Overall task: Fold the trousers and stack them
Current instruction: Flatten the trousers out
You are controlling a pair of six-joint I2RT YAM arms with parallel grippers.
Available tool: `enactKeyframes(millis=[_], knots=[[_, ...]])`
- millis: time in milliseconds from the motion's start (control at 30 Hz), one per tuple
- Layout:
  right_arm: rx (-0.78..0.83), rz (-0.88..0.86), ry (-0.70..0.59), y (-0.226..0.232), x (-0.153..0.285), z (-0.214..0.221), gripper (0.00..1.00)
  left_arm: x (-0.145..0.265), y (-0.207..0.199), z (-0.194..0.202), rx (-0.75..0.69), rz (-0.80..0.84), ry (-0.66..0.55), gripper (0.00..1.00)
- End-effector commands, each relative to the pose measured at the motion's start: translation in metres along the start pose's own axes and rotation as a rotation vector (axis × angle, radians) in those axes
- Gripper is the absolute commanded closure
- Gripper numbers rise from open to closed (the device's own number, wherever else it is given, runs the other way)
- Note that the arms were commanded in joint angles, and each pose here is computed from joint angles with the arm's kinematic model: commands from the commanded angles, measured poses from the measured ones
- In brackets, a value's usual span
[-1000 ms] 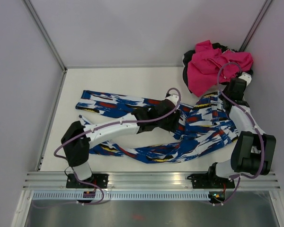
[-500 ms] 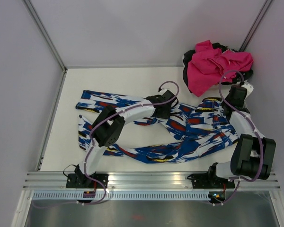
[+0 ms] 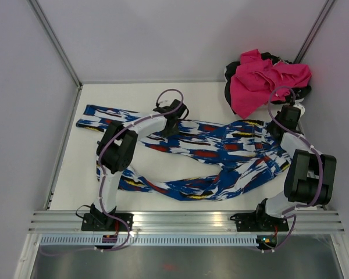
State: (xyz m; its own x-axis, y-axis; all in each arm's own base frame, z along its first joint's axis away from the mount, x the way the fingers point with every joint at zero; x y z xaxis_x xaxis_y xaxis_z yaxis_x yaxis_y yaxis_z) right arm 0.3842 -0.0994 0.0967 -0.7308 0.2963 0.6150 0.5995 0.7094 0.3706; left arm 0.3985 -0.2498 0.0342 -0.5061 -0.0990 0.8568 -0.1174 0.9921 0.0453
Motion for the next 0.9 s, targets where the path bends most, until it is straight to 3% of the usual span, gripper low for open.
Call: enactKeyframes(millis=[0,300,433,500,533,567,700,800,833,867], knots=[[-0.012,-0.088,-0.029,0.024,-0.01,-0.019,1.0,-0.018,0.065,0.034,0.065,-0.167,0.111,0.52],[0.055,-0.188,-0.121,0.053,-0.028,-0.054,1.0,-0.02,0.061,0.002,0.135,-0.079,0.076,0.53],[0.066,-0.246,-0.055,0.068,-0.04,-0.051,0.96,-0.018,0.048,-0.014,0.162,-0.023,0.047,0.52],[0.088,-0.247,0.0,0.07,-0.042,-0.048,0.78,-0.02,0.039,-0.026,0.156,-0.001,0.03,0.52],[0.095,-0.236,0.07,0.067,-0.04,-0.035,0.2,-0.02,0.036,-0.028,0.136,0.007,0.035,0.52],[0.102,-0.231,0.09,0.066,-0.035,-0.034,0.02,-0.018,0.035,-0.031,0.121,0.013,0.033,0.52],[0.107,-0.237,0.049,0.056,0.011,-0.031,0.02,0.006,0.044,-0.045,0.057,0.031,-0.045,0.47],[0.11,-0.191,-0.076,0.043,0.061,-0.051,0.02,0.05,0.051,-0.069,0.02,0.093,-0.158,0.34],[0.098,-0.136,-0.077,0.032,0.069,-0.049,0.02,0.062,0.051,-0.072,0.001,0.12,-0.178,0.23],[0.037,-0.027,-0.118,0.013,0.073,-0.052,0.02,0.084,0.055,-0.08,0.005,0.151,-0.221,0.19]])
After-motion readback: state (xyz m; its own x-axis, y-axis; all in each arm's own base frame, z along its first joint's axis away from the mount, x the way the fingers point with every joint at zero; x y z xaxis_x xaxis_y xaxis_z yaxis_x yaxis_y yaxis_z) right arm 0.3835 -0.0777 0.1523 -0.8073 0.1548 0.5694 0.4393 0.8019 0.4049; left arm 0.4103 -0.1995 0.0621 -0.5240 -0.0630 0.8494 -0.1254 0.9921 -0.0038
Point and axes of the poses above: each gripper's point midway between its finger pads, its own x axis back along the fingers, its own y axis along the line the jaws close on, z = x × y, the point moved 2 cm from there along x, back along the fingers, and after that the axes turned 10 degrees about -x, right-handed, at the moved point
